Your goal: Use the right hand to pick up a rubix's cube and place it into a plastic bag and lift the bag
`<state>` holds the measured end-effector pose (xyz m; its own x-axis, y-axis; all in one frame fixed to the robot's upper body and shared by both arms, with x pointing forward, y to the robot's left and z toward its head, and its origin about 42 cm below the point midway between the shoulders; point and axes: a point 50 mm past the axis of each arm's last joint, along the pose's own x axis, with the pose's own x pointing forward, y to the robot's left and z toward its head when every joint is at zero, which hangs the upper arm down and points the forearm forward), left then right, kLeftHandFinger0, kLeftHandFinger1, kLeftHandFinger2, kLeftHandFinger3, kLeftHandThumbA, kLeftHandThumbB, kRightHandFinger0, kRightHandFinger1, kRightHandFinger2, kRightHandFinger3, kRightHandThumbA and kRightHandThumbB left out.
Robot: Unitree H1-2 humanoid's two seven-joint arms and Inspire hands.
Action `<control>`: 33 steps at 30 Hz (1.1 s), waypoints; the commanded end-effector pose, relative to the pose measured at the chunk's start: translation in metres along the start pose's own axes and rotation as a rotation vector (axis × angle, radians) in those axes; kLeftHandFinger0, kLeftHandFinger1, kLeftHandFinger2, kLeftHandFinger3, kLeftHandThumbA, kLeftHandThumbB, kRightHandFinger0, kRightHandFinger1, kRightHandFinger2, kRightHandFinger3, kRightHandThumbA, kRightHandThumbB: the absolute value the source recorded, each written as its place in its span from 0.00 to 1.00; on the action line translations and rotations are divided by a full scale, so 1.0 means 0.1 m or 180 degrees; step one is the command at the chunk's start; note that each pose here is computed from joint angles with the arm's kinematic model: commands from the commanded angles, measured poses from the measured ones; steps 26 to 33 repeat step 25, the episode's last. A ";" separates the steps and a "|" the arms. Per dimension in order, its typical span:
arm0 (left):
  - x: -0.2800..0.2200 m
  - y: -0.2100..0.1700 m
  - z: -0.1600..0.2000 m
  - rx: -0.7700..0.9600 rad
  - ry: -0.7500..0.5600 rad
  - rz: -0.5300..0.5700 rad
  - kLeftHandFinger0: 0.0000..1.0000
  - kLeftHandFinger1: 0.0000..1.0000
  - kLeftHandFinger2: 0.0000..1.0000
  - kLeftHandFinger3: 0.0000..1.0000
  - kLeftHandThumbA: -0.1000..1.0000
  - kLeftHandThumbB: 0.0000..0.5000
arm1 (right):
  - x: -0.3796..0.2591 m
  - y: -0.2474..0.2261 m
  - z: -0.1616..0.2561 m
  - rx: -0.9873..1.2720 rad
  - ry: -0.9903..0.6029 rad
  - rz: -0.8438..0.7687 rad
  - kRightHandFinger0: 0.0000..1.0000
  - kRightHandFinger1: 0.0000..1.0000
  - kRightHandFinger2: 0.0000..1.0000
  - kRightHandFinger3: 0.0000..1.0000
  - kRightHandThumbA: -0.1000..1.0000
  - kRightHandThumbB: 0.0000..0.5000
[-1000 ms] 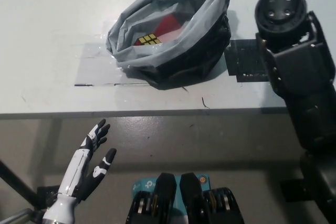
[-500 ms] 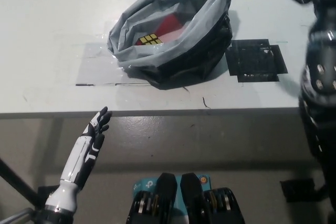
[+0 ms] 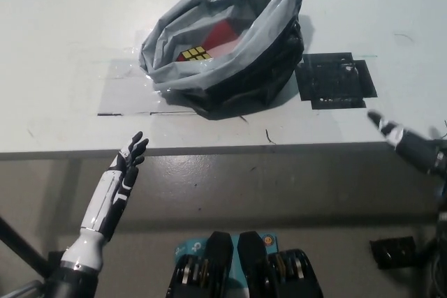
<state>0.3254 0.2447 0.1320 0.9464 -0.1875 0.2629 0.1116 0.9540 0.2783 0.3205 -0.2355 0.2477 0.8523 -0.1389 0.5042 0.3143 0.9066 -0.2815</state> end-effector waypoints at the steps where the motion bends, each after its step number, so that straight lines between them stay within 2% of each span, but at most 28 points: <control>1: -0.08 0.11 0.06 -0.0039 -0.0244 0.0072 1.00 1.00 1.00 1.00 1.00 0.34 | -0.31 0.17 -0.35 -0.0053 -0.0672 0.0314 1.00 1.00 1.00 1.00 1.00 0.40; 2: -0.09 0.11 0.05 -0.0049 -0.0238 0.0067 1.00 1.00 1.00 1.00 1.00 0.34 | -0.32 0.18 -0.39 -0.0048 -0.0630 0.0337 1.00 1.00 1.00 1.00 1.00 0.40; 3: -0.17 0.09 0.02 -0.0073 -0.0176 0.0061 1.00 1.00 1.00 1.00 1.00 0.39 | -0.44 0.24 -0.60 -0.0023 -0.0333 0.0492 1.00 1.00 1.00 1.00 1.00 0.41; 6: -0.30 0.09 -0.01 -0.0091 -0.0099 0.0058 1.00 1.00 1.00 1.00 1.00 0.44 | -0.62 0.32 -0.87 -0.0005 0.0125 0.0776 1.00 1.00 1.00 1.00 1.00 0.51; 7: -0.32 0.09 -0.02 -0.0090 -0.0089 0.0056 1.00 1.00 1.00 1.00 1.00 0.45 | -0.64 0.32 -0.89 0.0007 0.0182 0.0807 1.00 1.00 1.00 1.00 1.00 0.54; 10: -0.36 0.06 -0.03 -0.0132 -0.0048 0.0058 1.00 1.00 1.00 1.00 1.00 0.47 | -0.69 0.31 -0.95 0.0009 0.0282 0.0853 1.00 1.00 1.00 1.00 1.00 0.57; 12: -0.37 0.06 -0.04 -0.0136 -0.0032 0.0067 1.00 1.00 1.00 1.00 1.00 0.51 | -0.72 0.31 -0.97 0.0030 0.0276 0.0871 1.00 1.00 1.00 1.00 1.00 0.52; 15: -0.41 0.06 -0.04 -0.0119 0.0002 0.0065 1.00 1.00 1.00 1.00 1.00 0.52 | -0.78 0.33 -0.98 0.0049 0.0278 0.0887 1.00 1.00 1.00 1.00 1.00 0.59; 16: -0.40 0.08 -0.04 -0.0076 0.0001 0.0068 1.00 1.00 1.00 1.00 1.00 0.49 | -0.79 0.34 -0.99 0.0074 0.0282 0.0906 1.00 1.00 1.00 1.00 1.00 0.59; 22: -0.47 0.08 -0.07 -0.0089 0.0096 0.0057 1.00 1.00 1.00 1.00 1.00 0.44 | -0.94 0.34 -1.03 0.0133 0.0347 0.0969 1.00 1.00 1.00 1.00 1.00 0.66; 24: -0.52 0.09 -0.08 -0.0122 0.0153 0.0089 1.00 1.00 1.00 1.00 1.00 0.44 | -1.01 0.36 -1.04 0.0191 0.0337 0.1016 1.00 1.00 1.00 1.00 1.00 0.63; 25: -0.54 0.11 -0.09 -0.0125 0.0186 0.0102 1.00 1.00 1.00 1.00 1.00 0.39 | -1.04 0.38 -1.05 0.0240 0.0331 0.1057 1.00 1.00 1.00 1.00 1.00 0.58; 33: -0.54 0.11 -0.09 -0.0125 0.0186 0.0102 1.00 1.00 1.00 1.00 1.00 0.39 | -1.04 0.38 -1.05 0.0240 0.0331 0.1057 1.00 1.00 1.00 1.00 1.00 0.58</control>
